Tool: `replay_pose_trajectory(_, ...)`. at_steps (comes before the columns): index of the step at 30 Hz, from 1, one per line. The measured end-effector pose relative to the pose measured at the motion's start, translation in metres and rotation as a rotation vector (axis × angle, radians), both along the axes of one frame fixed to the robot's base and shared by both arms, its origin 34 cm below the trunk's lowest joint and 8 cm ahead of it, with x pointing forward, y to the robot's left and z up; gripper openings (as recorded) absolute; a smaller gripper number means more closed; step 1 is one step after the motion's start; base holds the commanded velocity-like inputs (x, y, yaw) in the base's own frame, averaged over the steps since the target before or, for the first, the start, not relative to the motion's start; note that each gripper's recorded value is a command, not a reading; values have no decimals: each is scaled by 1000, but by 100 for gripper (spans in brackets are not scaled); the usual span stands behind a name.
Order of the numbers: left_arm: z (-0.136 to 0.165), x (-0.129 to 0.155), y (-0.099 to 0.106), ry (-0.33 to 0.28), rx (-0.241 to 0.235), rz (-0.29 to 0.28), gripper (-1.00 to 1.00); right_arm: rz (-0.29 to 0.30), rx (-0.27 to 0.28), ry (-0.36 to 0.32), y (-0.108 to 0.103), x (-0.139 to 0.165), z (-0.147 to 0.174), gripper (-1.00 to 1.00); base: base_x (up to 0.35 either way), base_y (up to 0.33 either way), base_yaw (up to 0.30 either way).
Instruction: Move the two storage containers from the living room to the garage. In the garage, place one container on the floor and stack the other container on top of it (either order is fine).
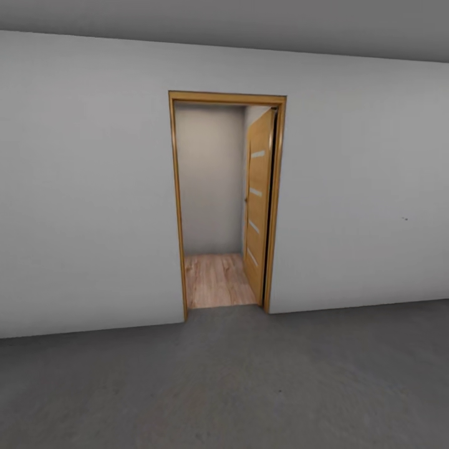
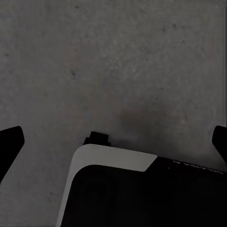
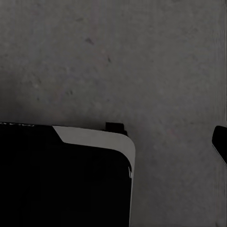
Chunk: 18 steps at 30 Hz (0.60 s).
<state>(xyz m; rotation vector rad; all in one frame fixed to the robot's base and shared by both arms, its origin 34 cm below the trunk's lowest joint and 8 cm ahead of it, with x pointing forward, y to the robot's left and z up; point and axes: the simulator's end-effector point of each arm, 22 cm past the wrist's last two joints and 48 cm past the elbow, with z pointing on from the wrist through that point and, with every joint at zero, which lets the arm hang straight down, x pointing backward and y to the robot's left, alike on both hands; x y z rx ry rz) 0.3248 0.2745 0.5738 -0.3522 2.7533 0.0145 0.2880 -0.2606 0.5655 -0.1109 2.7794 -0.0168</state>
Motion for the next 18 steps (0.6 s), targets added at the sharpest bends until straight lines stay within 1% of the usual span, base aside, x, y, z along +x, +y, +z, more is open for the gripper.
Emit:
replay_pose_trajectory(12, 0, 0, 0, -1, 0, 1, 100, 1, -5, -6, -1, 1, 0, 100, 321, 0, 0)
replay_pose_trajectory(18, 0, 0, 0, -2, 0, -2, 100, 6, -10, 4, -2, 0, 0, 100, 321, 0, 0)
